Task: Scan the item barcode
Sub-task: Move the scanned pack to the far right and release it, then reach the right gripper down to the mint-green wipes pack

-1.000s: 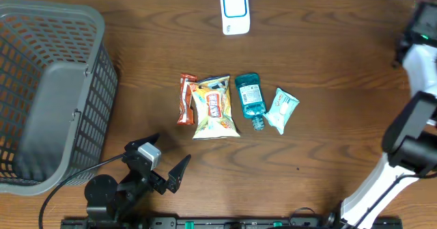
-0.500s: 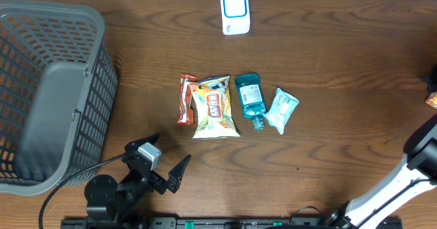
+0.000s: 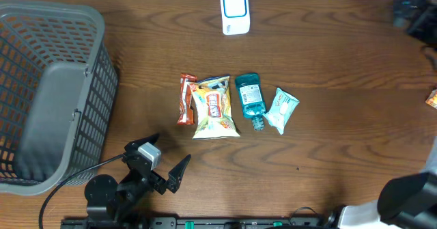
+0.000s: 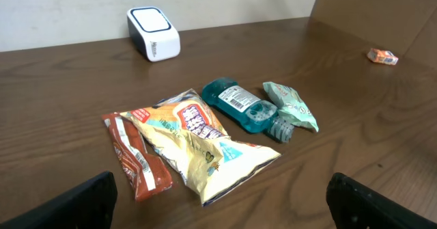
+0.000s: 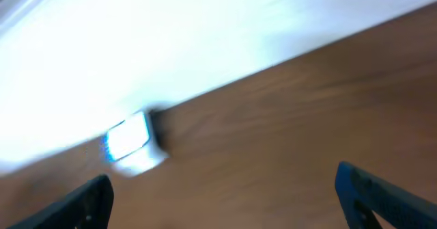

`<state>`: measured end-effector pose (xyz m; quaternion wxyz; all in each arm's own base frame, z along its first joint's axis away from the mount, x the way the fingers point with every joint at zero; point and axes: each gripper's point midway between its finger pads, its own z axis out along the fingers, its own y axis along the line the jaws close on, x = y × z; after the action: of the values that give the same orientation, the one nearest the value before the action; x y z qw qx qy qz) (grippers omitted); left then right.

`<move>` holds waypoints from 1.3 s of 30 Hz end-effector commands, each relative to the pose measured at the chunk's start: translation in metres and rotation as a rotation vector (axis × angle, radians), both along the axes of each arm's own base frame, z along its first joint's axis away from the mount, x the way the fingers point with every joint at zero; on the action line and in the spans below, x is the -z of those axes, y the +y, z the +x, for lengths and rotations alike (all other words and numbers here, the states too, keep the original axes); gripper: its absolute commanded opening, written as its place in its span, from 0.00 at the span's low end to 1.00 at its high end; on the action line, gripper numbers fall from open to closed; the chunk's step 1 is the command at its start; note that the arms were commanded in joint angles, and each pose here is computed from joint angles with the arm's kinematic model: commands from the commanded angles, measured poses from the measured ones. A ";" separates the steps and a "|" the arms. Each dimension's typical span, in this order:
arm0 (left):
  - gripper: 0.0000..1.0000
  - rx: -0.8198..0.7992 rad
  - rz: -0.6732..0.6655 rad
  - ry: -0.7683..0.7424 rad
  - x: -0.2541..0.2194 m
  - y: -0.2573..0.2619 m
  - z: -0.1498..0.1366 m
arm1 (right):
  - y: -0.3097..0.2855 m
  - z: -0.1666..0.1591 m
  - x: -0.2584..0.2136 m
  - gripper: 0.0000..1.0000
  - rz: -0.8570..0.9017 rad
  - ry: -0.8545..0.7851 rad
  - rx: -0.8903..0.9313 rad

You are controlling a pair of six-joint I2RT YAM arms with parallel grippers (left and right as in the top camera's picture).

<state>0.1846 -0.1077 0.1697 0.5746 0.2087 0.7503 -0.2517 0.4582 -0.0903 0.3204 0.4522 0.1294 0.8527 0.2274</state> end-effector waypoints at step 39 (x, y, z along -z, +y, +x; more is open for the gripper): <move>0.98 0.006 0.013 -0.011 0.000 0.000 -0.001 | 0.204 -0.093 0.291 0.51 -0.508 1.003 0.450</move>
<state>0.1845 -0.1077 0.1694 0.5740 0.2085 0.7507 -0.2519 0.3669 0.1190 0.0394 0.0503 0.2808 0.9464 -0.1513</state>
